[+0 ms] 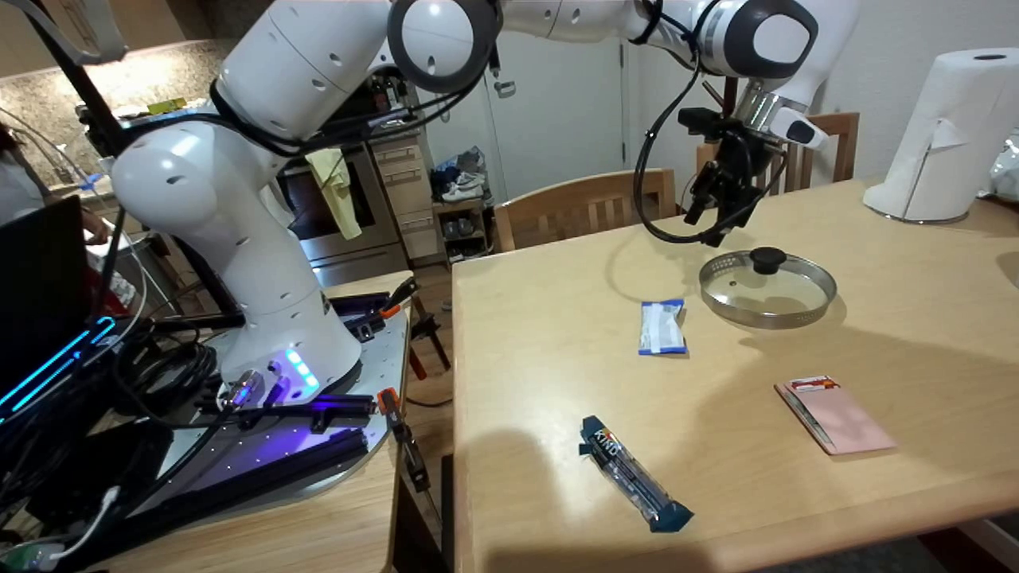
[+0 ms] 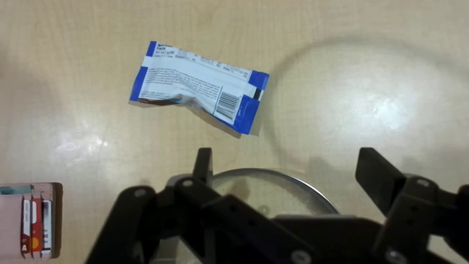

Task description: Place the glass lid on top of the white packet

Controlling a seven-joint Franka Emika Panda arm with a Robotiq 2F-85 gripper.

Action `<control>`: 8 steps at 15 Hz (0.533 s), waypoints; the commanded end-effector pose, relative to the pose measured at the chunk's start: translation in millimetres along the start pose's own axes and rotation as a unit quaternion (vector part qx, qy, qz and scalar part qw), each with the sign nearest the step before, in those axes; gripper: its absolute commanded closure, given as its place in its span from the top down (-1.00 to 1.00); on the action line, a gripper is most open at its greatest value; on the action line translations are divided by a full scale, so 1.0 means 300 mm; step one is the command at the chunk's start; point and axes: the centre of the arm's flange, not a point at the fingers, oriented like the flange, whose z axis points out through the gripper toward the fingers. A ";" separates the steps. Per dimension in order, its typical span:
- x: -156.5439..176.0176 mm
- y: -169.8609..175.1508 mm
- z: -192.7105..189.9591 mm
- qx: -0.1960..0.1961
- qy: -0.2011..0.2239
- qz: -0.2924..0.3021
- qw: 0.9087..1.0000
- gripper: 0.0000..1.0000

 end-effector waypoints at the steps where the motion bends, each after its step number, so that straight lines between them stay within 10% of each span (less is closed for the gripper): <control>1: -0.059 0.001 0.034 0.005 0.034 -0.017 0.999 1.00; 8: 0.060 -0.055 0.085 0.028 0.190 -0.017 0.981 1.00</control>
